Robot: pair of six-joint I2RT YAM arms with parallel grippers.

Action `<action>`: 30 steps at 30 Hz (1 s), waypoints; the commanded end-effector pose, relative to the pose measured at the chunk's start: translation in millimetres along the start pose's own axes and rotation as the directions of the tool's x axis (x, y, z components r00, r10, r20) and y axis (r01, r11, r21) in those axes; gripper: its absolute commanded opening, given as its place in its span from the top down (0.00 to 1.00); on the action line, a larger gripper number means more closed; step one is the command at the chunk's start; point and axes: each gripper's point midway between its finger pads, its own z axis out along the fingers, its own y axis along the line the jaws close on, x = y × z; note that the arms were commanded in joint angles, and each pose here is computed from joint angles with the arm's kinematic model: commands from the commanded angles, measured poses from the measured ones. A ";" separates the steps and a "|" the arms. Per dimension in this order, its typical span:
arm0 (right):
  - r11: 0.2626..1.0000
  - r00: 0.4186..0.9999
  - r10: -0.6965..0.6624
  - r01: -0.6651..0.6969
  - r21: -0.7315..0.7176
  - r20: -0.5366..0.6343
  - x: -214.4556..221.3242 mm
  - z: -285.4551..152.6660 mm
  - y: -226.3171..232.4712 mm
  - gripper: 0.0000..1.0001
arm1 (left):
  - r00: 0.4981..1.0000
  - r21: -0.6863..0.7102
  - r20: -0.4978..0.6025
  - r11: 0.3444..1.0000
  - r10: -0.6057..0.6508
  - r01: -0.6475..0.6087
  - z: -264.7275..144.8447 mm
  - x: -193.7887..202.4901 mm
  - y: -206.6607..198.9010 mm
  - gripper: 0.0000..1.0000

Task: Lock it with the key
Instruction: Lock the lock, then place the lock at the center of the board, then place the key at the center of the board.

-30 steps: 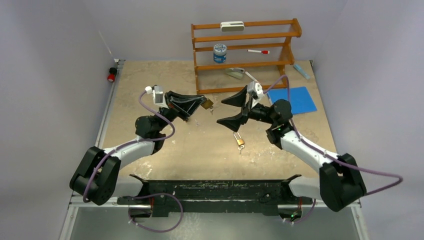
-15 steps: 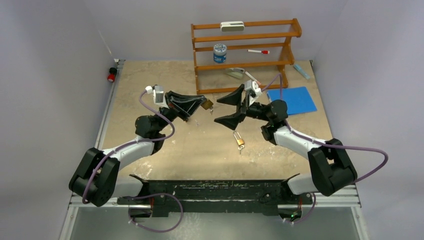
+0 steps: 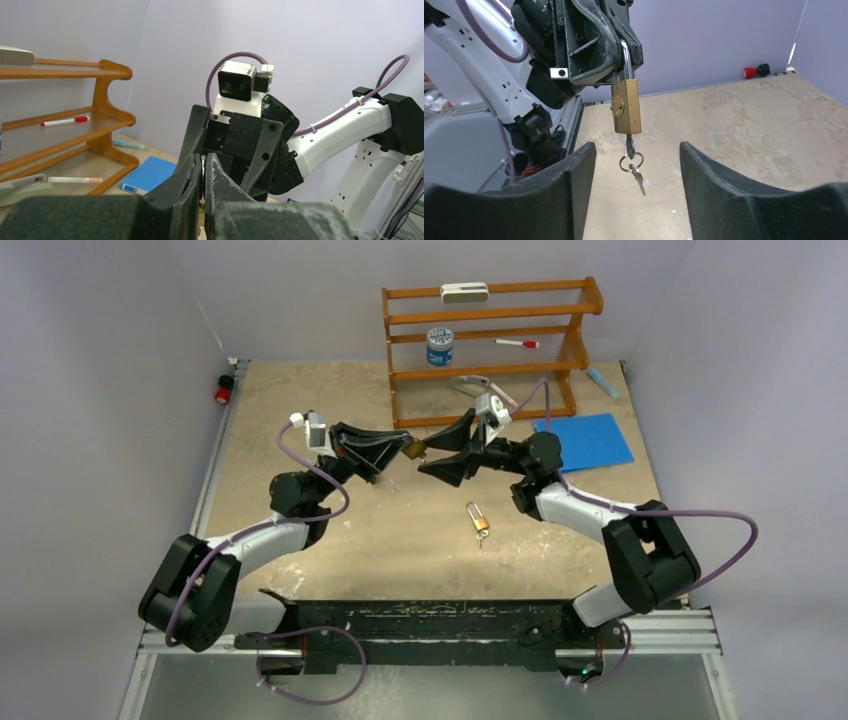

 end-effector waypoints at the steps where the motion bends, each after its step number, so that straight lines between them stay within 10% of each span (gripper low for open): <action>1: 0.996 0.996 -0.077 0.079 -0.043 0.049 -27.7 9.4 6.0 0.59 | 0.996 0.062 0.081 0.997 0.047 -0.052 9.4 -27.4 -13.2 1.00; 3: 0.997 0.999 -0.044 0.045 -0.058 0.015 -23.0 11.2 5.6 1.00 | 0.995 0.063 0.086 0.996 0.050 -0.055 9.6 -28.5 -13.4 1.00; 20: 0.896 0.969 0.225 -0.163 0.413 -0.104 89.6 -66.2 -39.4 1.00 | 0.979 -0.193 -0.017 0.960 0.201 -0.201 0.2 -35.9 30.2 1.00; 30: 0.618 0.947 0.304 -0.112 0.778 -0.105 89.7 -94.1 -120.6 1.00 | 0.928 -0.652 -0.294 0.662 0.229 -0.370 -61.6 47.4 138.9 1.00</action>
